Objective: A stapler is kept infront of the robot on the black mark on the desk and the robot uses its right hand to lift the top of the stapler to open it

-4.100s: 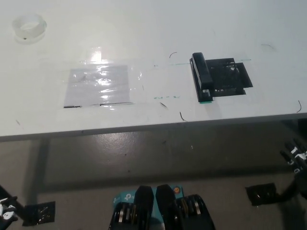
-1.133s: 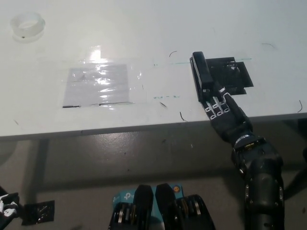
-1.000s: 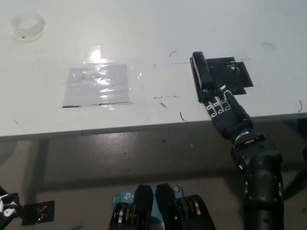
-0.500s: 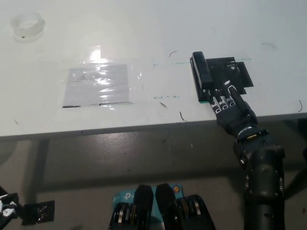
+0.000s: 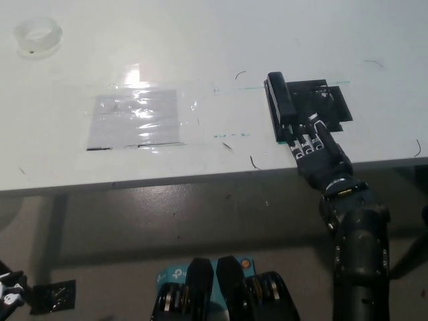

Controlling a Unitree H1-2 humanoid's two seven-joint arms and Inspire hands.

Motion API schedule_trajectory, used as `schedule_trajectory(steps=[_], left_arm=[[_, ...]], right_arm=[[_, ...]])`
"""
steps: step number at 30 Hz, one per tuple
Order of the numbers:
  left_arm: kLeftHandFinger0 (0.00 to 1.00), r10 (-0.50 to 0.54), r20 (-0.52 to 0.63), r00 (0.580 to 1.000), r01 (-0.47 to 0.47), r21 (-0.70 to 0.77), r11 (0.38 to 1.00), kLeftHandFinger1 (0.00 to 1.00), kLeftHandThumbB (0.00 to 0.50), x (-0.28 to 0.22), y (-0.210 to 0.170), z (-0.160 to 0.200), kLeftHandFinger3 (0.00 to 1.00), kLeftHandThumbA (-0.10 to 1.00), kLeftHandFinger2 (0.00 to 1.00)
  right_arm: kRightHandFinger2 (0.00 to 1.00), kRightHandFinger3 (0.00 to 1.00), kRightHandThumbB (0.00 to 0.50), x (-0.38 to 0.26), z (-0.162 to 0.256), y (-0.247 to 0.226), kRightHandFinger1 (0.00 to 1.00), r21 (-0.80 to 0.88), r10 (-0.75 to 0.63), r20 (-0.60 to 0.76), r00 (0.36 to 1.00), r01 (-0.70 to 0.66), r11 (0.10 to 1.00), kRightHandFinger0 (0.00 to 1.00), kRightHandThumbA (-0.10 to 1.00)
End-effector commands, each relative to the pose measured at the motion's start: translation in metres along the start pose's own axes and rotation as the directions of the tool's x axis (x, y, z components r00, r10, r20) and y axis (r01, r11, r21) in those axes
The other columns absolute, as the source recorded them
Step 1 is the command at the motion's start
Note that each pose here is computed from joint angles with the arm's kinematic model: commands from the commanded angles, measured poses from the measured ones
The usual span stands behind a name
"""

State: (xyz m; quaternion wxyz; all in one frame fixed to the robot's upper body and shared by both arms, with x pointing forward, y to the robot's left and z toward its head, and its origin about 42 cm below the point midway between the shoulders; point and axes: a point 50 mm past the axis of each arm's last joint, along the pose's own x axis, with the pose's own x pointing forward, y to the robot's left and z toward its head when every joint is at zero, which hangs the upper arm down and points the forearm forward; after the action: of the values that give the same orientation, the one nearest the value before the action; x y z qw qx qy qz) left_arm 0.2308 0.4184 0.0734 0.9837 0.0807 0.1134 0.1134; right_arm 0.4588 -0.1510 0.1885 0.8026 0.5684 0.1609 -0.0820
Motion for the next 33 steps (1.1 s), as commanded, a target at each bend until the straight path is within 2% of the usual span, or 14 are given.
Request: schedule_trajectory(steps=[1,2,9,14,16,20,24,27,30,33], left_arm=[[0.47,0.009,0.052,0.999,-0.009,-0.002,1.000,0.54,0.100,-0.002,0.009,0.006,0.85,0.66,0.70],[0.46,0.011,0.048,0.999,-0.010,-0.005,1.000,0.53,0.102,-0.003,0.009,0.006,0.85,0.67,0.70],[0.47,0.015,0.029,0.999,-0.014,-0.017,1.000,0.54,0.082,-0.007,0.008,-0.001,0.83,0.68,0.69],[0.48,0.019,0.013,1.000,-0.019,-0.010,1.000,0.56,0.094,-0.011,0.009,-0.002,0.86,0.68,0.72],[0.48,0.016,0.017,1.000,-0.016,-0.009,1.000,0.55,0.091,-0.011,0.009,-0.002,0.86,0.69,0.71],[0.46,0.018,0.004,1.000,-0.018,-0.023,1.000,0.54,0.074,-0.016,0.010,-0.008,0.83,0.66,0.70],[0.48,0.037,-0.026,0.999,-0.037,-0.025,0.999,0.54,0.106,-0.018,0.009,-0.011,0.79,0.65,0.69],[0.48,0.033,-0.023,0.999,-0.034,-0.021,0.999,0.54,0.098,-0.018,0.008,-0.010,0.79,0.66,0.69],[0.46,0.022,-0.010,1.000,-0.023,-0.019,1.000,0.53,0.093,-0.019,0.008,-0.013,0.81,0.68,0.70],[0.46,0.018,-0.007,1.000,-0.019,-0.017,1.000,0.54,0.096,-0.019,0.008,-0.013,0.81,0.69,0.70]], right_arm=[[0.96,1.00,0.156,0.002,-0.006,0.056,0.91,0.008,0.092,0.005,0.996,-0.092,0.996,0.80,1.00],[0.97,1.00,0.178,0.000,-0.006,0.068,0.92,0.010,0.117,0.003,0.993,-0.117,0.993,0.81,1.00],[0.91,1.00,0.176,-0.005,-0.006,0.115,0.88,-0.031,0.222,0.003,0.975,-0.222,0.974,0.79,1.00],[0.82,0.98,0.190,-0.011,-0.004,0.151,0.80,-0.043,0.273,0.010,0.962,-0.273,0.961,0.70,1.00],[0.83,0.99,0.216,-0.013,-0.002,0.164,0.79,-0.055,0.295,0.011,0.955,-0.294,0.954,0.69,1.00],[0.82,1.00,0.224,-0.015,-0.002,0.167,0.79,-0.057,0.301,0.011,0.953,-0.300,0.952,0.69,1.00],[0.83,0.99,0.197,-0.015,-0.002,0.181,0.80,-0.076,0.308,0.008,0.951,-0.307,0.949,0.71,1.00],[0.88,0.98,0.192,-0.016,0.000,0.199,0.83,-0.089,0.330,0.020,0.944,-0.327,0.941,0.72,1.00],[0.82,0.95,0.206,-0.013,0.008,0.225,0.79,-0.118,0.362,0.037,0.932,-0.355,0.927,0.69,1.00],[0.84,0.96,0.211,-0.006,0.016,0.239,0.80,-0.123,0.369,0.058,0.928,-0.360,0.925,0.69,1.00]])
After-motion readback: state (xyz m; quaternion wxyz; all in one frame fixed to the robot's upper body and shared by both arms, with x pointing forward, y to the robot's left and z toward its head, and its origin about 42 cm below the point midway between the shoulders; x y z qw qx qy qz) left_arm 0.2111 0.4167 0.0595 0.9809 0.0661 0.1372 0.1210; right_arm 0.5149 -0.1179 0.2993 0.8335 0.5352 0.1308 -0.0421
